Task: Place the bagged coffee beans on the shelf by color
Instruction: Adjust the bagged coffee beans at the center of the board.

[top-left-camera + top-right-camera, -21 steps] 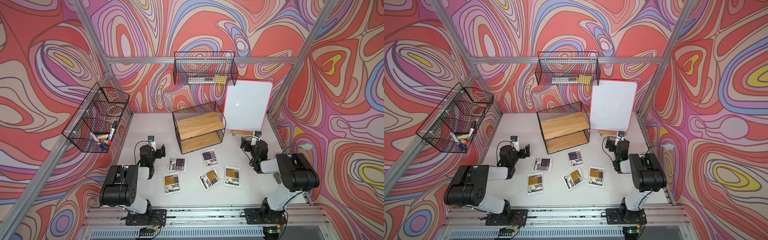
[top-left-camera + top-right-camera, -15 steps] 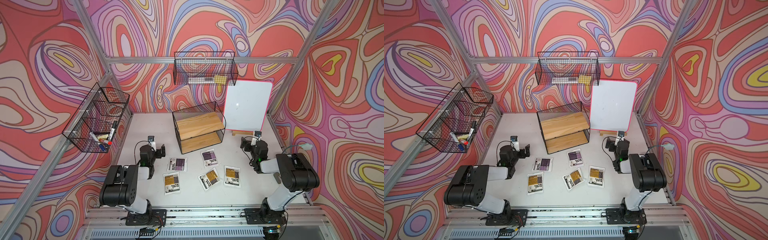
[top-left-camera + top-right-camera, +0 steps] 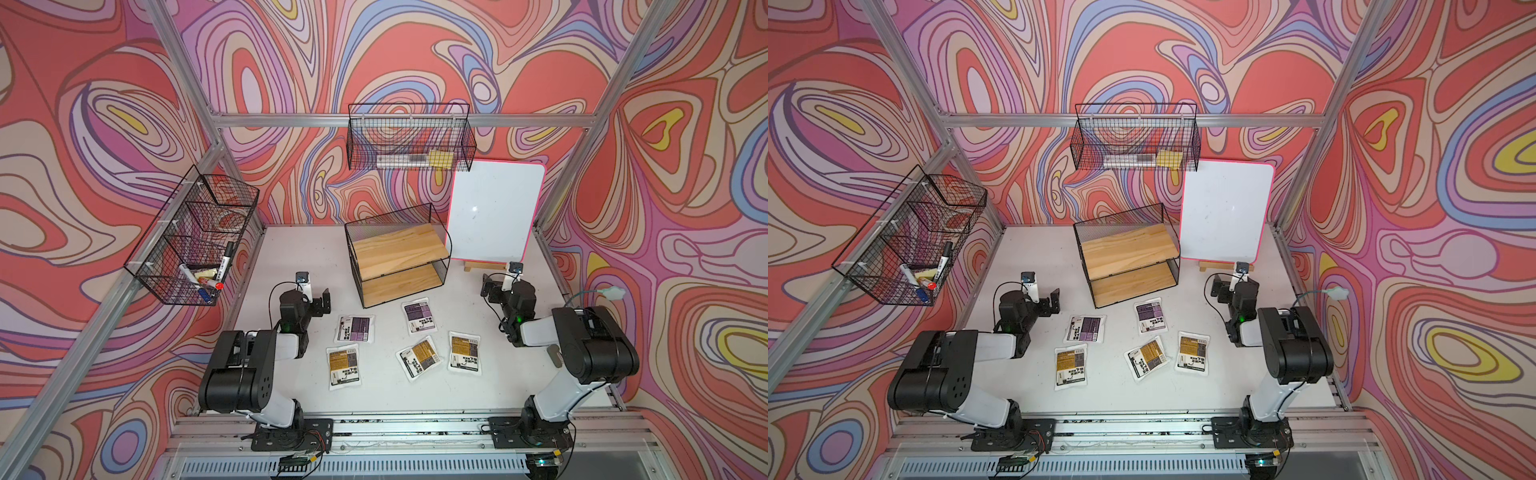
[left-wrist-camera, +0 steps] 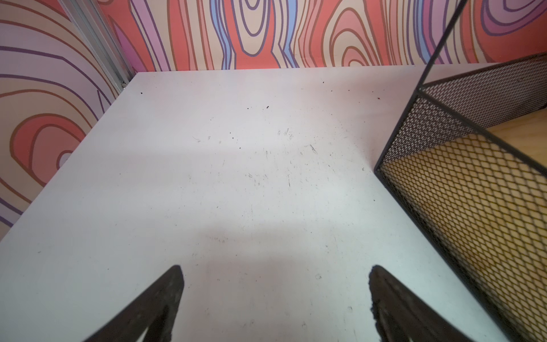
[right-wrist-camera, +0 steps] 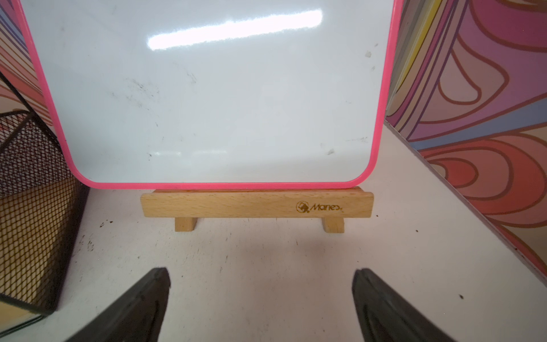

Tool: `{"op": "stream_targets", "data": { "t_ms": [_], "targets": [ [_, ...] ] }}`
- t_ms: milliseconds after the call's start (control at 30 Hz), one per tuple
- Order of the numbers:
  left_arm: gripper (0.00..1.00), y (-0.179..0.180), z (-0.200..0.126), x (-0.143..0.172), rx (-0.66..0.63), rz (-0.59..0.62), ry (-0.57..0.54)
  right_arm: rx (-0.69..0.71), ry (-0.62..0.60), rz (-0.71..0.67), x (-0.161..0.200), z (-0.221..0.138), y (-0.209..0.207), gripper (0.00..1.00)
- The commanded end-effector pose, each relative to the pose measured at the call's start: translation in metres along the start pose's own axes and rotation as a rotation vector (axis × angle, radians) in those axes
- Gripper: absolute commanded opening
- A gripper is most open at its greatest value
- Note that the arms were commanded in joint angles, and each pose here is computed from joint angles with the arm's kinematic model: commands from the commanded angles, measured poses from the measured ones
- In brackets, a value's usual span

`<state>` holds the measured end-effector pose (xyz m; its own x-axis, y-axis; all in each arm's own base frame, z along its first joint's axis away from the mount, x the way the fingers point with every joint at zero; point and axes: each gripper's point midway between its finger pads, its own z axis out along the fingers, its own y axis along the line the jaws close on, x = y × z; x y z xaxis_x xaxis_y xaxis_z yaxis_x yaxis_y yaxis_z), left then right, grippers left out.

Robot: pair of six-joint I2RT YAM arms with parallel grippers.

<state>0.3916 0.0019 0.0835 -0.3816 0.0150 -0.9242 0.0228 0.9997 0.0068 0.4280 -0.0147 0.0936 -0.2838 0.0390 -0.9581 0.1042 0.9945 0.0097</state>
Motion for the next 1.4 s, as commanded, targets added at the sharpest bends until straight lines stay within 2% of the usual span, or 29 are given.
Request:
{"op": "stream_targets", "data": {
  "t_ms": [0, 100, 200, 333, 400, 467, 500, 567, 667, 867, 1000, 1200, 1367],
  "targets": [
    [0.99, 0.002, 0.001, -0.003, -0.004, -0.01, -0.007, 0.02, -0.029, 0.007, -0.009, -0.004, -0.004, 0.98],
    [0.99, -0.013, -0.005, -0.009, 0.08, 0.025, -0.037, 0.062, -0.052, 0.016, -0.027, -0.016, -0.012, 0.98],
    [0.99, -0.003, -0.013, -0.019, 0.024, 0.006, -0.046, 0.092, -0.045, 0.052, -0.049, -0.028, -0.017, 0.98],
    [0.99, 0.011, -0.027, -0.04, -0.069, -0.03, -0.024, 0.067, 0.113, 0.205, -0.065, -0.033, -0.009, 0.98],
    [0.99, 0.013, -0.033, -0.051, -0.082, -0.086, -0.017, 0.116, 0.214, 0.375, -0.06, -0.037, -0.012, 0.98],
    [0.99, 0.012, -0.04, -0.055, -0.087, -0.169, 0.015, 0.032, 0.297, 0.406, -0.059, -0.038, 0.006, 0.98],
    [0.99, 0.012, -0.042, -0.068, -0.091, -0.215, 0.02, -0.024, 0.329, 0.433, -0.057, -0.04, 0.017, 0.98],
    [0.99, 0.007, -0.047, -0.067, -0.088, -0.305, 0.092, -0.12, 0.346, 0.498, -0.057, -0.049, 0.034, 0.98],
    [0.99, -0.015, -0.055, -0.066, -0.041, -0.354, 0.176, -0.242, 0.385, 0.572, -0.055, -0.067, 0.061, 0.98],
    [0.99, -0.075, -0.076, -0.053, 0.075, -0.336, 0.269, -0.402, 0.604, 0.456, -0.023, -0.126, 0.145, 0.98],
    [0.99, -0.11, -0.096, -0.042, 0.132, -0.267, 0.3, -0.498, 0.769, 0.381, 0.013, -0.174, 0.192, 0.98],
    [0.99, -0.14, -0.112, -0.021, 0.198, -0.2, 0.36, -0.603, 0.932, 0.322, 0.05, -0.239, 0.222, 0.98],
    [0.99, -0.156, -0.11, -0.014, 0.237, -0.178, 0.381, -0.621, 1.043, 0.291, 0.08, -0.275, 0.226, 0.98]
  ]
}}
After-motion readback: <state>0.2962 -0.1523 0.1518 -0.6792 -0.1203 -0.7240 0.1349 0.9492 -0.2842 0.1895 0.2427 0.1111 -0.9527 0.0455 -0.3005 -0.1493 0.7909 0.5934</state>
